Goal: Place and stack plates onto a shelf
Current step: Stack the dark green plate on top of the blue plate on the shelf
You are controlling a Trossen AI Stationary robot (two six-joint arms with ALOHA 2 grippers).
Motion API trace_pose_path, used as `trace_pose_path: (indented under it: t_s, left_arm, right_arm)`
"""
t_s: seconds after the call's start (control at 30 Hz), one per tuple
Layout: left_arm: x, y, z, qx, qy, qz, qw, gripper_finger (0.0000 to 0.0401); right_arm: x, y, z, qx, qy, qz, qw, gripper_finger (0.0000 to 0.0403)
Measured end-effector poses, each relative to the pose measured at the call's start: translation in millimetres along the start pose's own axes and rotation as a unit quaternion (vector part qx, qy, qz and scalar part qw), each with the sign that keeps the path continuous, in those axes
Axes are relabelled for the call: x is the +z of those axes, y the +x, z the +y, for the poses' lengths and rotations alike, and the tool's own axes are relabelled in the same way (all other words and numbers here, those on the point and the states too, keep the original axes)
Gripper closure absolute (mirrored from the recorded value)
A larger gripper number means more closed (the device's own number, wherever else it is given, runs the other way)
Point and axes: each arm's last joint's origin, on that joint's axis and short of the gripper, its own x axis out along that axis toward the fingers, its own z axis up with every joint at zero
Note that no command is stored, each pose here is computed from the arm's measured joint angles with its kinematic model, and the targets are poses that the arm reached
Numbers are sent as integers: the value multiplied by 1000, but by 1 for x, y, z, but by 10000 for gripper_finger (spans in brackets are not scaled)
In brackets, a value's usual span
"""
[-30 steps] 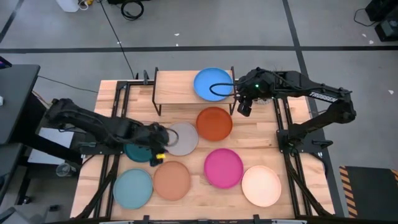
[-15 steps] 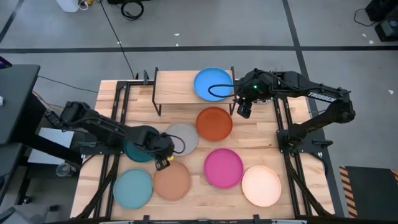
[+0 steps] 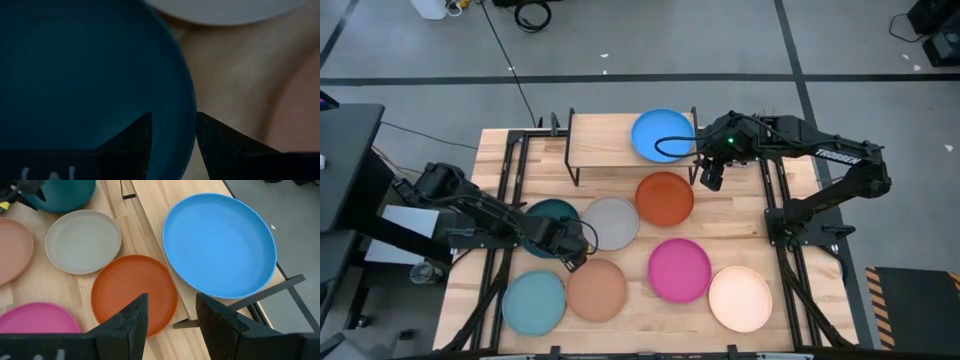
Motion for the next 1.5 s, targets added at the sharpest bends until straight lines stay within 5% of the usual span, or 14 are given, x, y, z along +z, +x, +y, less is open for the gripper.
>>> trace_pose_path:
  t_s: [0.27,0.57,0.83,0.97,1.17,1.33,1.5]
  left_arm:
    - [-3,7,4,20,-16,7,1000,254]
    - [-4,3,2,-10,-10,38,999,385]
    - [5,-59,6,-82,-30,64,994,385]
    - [20,-110,11,-186,-35,7,982,386]
    - [52,-183,29,-305,-59,-132,941,386]
    - [89,-230,42,-303,-42,-256,917,386]
    - [135,-248,44,-257,34,-319,912,386]
  right_arm:
    - [0,0,1,0,5,-2,1000,233]
    - [1,0,1,1,5,-5,1000,233]
    - [1,0,1,1,2,-7,1000,233]
    - [3,0,1,-2,-3,-17,1000,233]
    - [6,0,1,-3,-13,-29,999,233]
    - [6,0,1,-3,-12,-29,999,233]
    - [4,0,0,-13,0,-23,1000,233]
